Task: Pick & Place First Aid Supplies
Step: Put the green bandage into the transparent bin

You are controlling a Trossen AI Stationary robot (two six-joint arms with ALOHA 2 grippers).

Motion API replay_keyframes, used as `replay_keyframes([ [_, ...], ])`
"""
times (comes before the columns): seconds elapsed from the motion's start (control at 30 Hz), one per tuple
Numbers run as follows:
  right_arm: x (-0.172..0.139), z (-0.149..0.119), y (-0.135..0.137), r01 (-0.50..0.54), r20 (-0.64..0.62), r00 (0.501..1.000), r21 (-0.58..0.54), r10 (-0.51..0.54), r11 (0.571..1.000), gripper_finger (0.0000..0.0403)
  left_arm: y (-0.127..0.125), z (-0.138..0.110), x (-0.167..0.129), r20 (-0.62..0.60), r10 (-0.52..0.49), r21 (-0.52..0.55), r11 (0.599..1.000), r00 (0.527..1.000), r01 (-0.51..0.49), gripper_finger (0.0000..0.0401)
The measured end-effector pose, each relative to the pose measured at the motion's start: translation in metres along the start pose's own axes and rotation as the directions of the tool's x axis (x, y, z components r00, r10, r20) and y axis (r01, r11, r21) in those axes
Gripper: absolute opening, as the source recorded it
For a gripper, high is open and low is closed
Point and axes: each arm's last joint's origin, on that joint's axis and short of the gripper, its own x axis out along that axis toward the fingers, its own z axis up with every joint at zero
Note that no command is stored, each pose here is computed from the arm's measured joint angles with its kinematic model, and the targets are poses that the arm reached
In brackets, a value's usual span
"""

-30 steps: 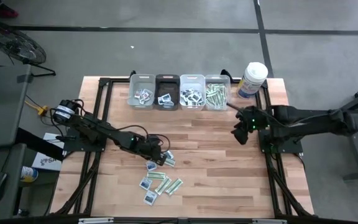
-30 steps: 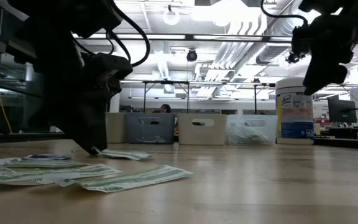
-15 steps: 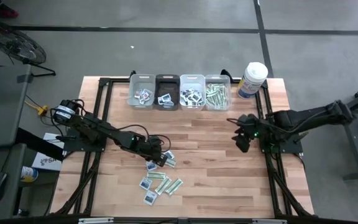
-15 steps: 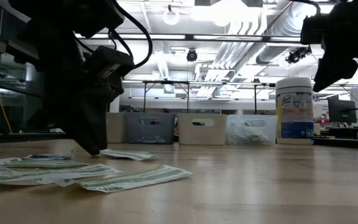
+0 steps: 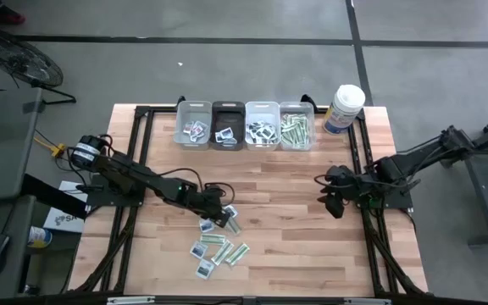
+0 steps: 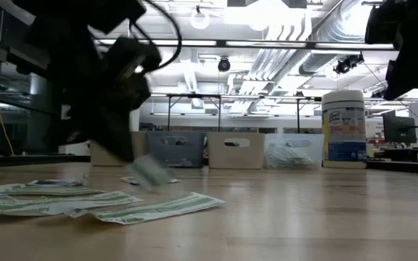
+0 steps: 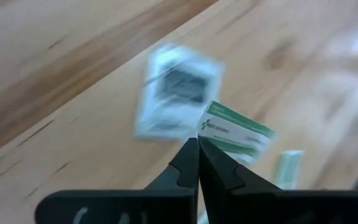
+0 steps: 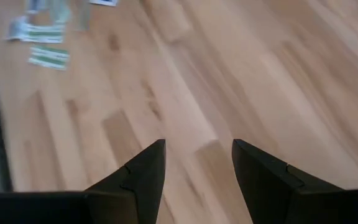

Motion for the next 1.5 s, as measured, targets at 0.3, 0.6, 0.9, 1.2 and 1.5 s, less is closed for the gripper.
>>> replay_keyframes([
  [0.3,-0.007,0.009,0.03,-0.206,0.215,0.951,-0.101,0.223,0.973,0.0178,-0.044,0.02,-0.026,0.253,-0.115,0.099,0.991,0.961,0.093,0.0],
  [0.6,-0.02,0.026,0.049,-0.326,0.376,0.825,-0.292,0.421,0.899,0.0178,-0.093,0.043,-0.058,0.533,-0.175,0.278,0.96,0.828,0.024,0.0],
  [0.9,-0.019,0.046,0.042,-0.337,0.375,0.783,-0.415,0.496,0.845,0.0179,-0.133,0.073,-0.097,0.674,-0.235,0.426,0.898,0.7,-0.108,0.0],
  [1.2,-0.022,0.079,0.018,-0.148,0.587,0.722,-0.387,0.367,0.91,0.0179,-0.135,0.115,-0.112,0.717,-0.287,0.48,0.864,0.635,-0.152,0.0],
  [1.5,-0.025,0.101,-0.011,-0.027,0.672,0.691,-0.343,0.265,0.939,0.018,-0.124,0.153,-0.121,0.702,-0.369,0.55,0.824,0.61,-0.135,0.0],
])
